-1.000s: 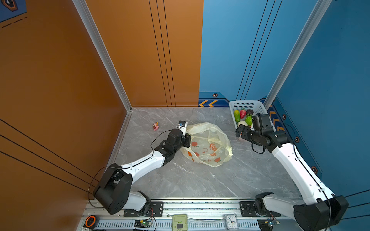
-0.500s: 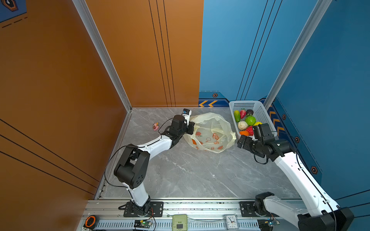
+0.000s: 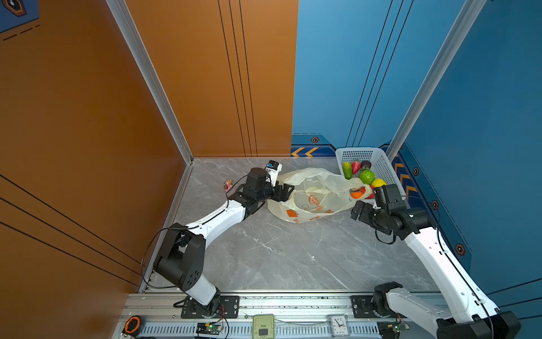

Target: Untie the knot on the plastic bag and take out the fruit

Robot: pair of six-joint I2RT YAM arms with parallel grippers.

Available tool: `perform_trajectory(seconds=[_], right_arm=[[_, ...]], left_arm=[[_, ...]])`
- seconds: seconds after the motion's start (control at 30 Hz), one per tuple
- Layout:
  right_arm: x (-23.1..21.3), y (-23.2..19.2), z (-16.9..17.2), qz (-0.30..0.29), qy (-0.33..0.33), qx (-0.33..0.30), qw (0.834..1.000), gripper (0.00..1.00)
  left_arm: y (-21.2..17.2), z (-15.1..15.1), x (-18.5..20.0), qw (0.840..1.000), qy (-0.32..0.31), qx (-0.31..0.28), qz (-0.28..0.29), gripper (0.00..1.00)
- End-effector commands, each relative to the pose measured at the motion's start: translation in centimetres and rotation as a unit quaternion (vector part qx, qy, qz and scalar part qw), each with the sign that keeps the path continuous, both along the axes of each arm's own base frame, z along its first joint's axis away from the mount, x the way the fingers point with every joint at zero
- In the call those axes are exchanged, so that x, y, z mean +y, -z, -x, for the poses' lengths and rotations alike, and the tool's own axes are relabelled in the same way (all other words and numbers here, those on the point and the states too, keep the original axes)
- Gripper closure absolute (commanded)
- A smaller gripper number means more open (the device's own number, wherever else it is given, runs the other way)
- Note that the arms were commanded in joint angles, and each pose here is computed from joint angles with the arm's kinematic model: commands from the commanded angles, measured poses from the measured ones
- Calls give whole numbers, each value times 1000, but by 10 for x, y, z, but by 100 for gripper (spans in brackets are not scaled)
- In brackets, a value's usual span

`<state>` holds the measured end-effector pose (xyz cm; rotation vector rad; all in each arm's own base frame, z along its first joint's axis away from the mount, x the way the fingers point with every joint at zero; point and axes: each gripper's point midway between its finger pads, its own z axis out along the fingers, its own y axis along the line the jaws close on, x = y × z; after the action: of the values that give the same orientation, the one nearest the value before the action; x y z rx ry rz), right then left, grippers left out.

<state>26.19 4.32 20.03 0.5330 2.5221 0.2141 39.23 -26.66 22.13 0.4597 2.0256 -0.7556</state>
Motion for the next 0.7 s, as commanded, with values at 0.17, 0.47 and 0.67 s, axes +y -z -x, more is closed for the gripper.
perform_trajectory(seconds=[0.17, 0.47, 0.67], right_arm=[[4, -10, 6, 6, -21, -16, 1000, 0], [7, -4, 12, 9, -42, -20, 999, 0], [5, 3, 6, 30, -60, -37, 997, 0]], left_arm=[[41, 72, 9, 991, 76, 106, -20, 4], [10, 105, 49, 999, 13, 32, -26, 2], [13, 121, 99, 995, -75, -6, -73, 2]])
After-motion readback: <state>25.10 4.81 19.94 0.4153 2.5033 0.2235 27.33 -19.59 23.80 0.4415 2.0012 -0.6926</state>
